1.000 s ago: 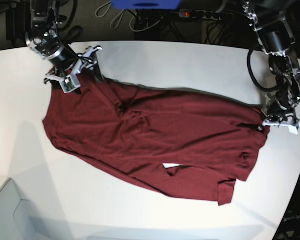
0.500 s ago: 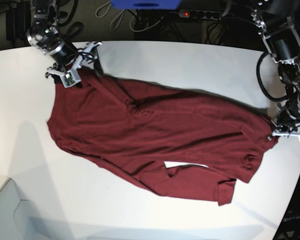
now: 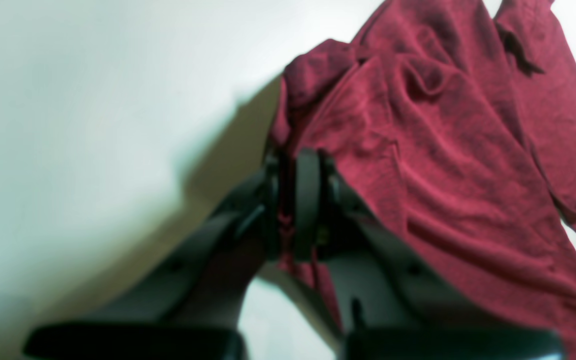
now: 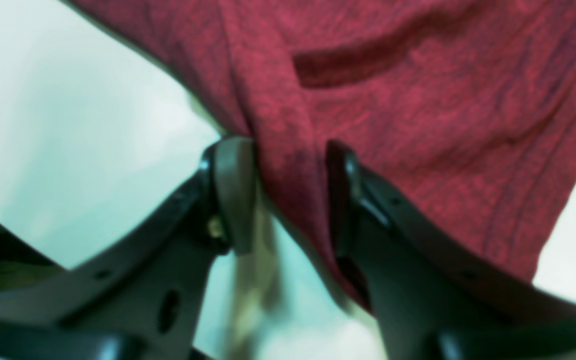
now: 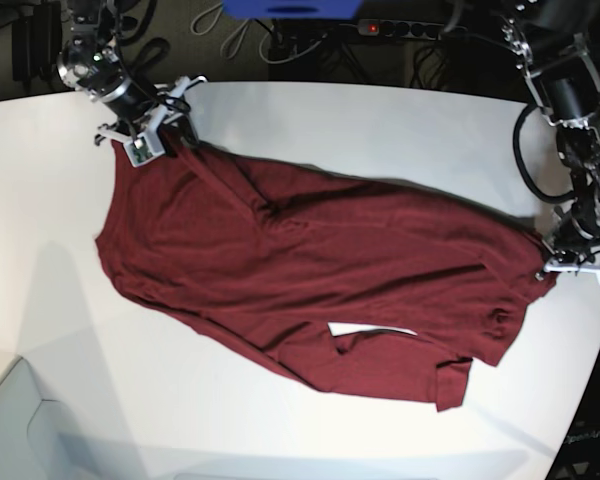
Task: Layout the t-shirt on the table in an organized manner, then fold the t-shirt properly
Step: 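Hold the shirt edge with both grippers, pulling it taut between them, then pull the shirt edge with the right gripper outward, stretching it flat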
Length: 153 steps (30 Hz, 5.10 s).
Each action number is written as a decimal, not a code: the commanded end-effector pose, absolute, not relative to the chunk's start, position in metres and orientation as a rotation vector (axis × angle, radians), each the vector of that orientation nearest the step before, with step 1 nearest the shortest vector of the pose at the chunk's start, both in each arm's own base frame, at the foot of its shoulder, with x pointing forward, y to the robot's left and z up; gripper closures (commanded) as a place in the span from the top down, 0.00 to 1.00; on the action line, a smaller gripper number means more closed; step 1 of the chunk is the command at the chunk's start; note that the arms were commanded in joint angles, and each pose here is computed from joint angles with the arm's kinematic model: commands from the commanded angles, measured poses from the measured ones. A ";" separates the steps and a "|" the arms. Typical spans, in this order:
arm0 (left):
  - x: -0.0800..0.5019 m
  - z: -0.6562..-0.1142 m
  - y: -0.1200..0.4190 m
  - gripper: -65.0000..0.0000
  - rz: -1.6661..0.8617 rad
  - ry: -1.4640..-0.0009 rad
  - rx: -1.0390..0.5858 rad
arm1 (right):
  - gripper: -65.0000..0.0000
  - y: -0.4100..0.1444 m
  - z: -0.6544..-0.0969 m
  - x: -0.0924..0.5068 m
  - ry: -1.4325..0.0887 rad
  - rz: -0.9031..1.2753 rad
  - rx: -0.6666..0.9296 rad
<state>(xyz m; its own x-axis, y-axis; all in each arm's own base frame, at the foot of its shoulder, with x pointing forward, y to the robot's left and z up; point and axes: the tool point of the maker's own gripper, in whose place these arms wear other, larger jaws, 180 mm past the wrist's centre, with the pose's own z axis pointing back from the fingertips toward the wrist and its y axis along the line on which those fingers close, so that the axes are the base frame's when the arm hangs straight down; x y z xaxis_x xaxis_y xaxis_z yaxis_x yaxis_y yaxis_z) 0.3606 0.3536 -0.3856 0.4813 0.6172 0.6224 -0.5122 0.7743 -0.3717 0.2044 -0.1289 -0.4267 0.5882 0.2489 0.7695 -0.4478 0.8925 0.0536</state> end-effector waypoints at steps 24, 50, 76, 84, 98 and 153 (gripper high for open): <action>0.371 -0.352 0.384 0.00 0.676 -0.905 -0.089 | 0.15 -0.156 -0.391 0.242 -0.957 0.509 0.173; 0.370 -0.347 0.392 0.00 0.674 -0.919 -0.072 | 0.16 -0.187 -0.401 0.266 -0.926 0.521 0.121; 0.371 -0.347 0.391 0.00 0.670 -0.918 -0.072 | 0.71 -0.185 -0.388 0.217 -0.952 0.362 0.104; 0.369 -0.350 0.390 0.00 0.667 -0.911 -0.070 | 0.71 -0.189 -0.414 0.204 -0.882 0.328 0.127; 0.362 -0.356 0.392 0.00 0.672 -0.895 -0.063 | 0.63 -0.203 -0.430 0.208 -0.843 0.319 0.123; 0.218 -0.390 0.367 0.00 0.675 -0.556 -0.056 | 0.00 -0.290 -0.426 0.154 -0.718 0.295 -0.057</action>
